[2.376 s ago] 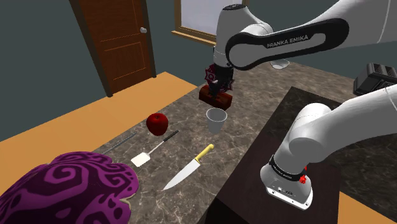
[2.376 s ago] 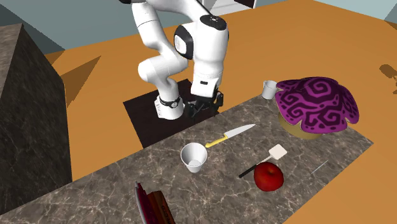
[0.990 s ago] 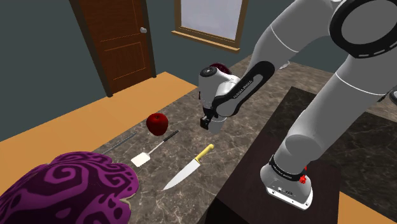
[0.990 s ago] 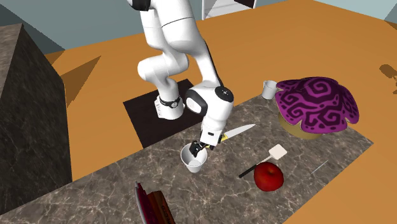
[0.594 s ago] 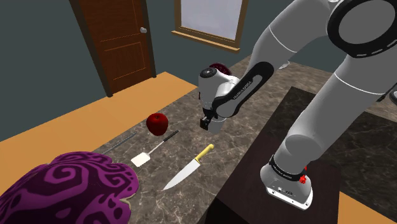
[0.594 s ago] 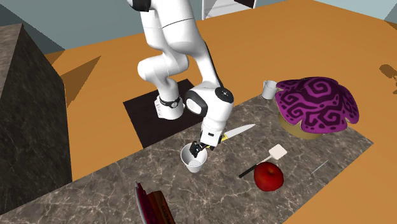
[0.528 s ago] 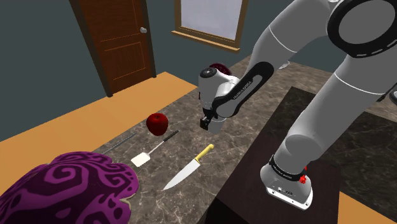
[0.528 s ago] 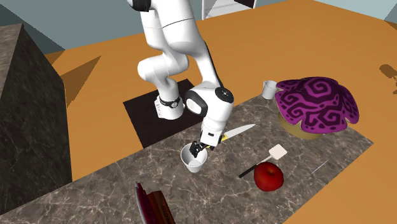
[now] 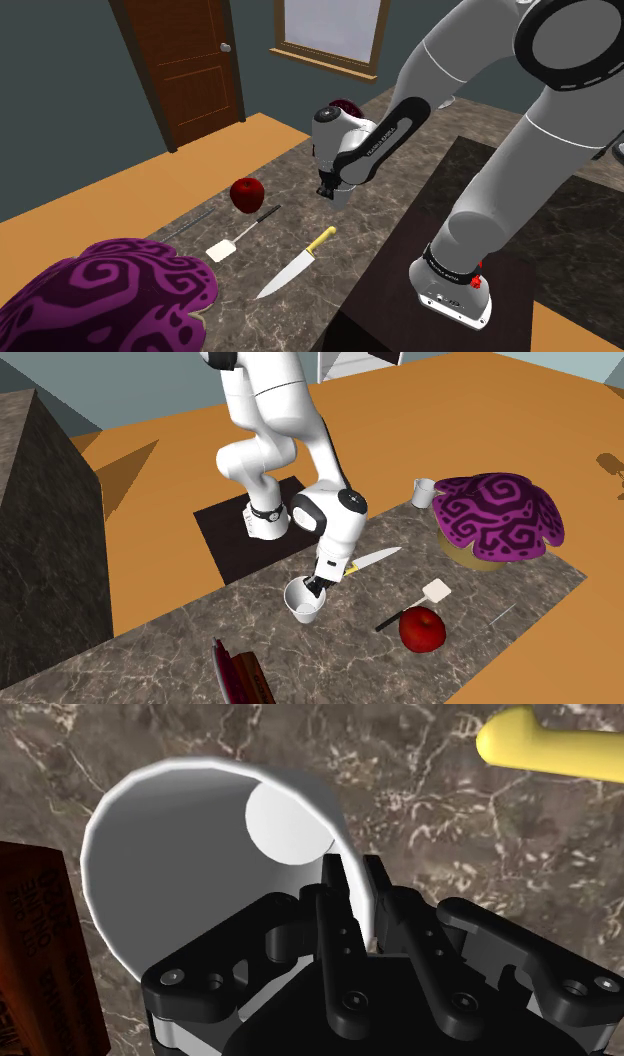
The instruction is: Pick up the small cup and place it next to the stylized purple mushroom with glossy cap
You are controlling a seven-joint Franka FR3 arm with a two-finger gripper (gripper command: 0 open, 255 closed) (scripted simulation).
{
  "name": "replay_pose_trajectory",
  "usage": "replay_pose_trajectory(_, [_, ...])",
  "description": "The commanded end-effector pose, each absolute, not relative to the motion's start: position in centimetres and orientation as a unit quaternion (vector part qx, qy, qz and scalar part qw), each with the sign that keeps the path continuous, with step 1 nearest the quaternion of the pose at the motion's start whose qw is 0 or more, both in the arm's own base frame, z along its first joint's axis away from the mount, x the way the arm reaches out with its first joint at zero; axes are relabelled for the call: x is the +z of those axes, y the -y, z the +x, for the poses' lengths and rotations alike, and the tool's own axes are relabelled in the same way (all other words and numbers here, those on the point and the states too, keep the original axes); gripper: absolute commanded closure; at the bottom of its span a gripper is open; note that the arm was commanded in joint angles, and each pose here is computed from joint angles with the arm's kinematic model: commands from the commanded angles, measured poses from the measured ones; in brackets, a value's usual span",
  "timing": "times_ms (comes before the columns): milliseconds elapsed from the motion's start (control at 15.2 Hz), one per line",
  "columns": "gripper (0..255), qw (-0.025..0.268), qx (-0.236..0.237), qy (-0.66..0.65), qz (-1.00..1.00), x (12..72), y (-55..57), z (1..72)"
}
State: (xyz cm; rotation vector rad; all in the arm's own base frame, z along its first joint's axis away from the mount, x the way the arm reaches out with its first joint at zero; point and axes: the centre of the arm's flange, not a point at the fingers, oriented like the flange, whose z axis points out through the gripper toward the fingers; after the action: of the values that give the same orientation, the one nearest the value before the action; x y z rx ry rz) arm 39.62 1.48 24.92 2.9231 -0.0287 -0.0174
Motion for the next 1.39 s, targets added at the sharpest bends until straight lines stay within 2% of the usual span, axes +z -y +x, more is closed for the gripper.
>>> replay_pose_trajectory(0, [255,0.109,-0.006,0.010,0.994,24.9,-1.5,39.6])
replay_pose_trajectory(1320, [255,0.109,-0.006,0.010,0.994,34.9,-1.5,39.6])
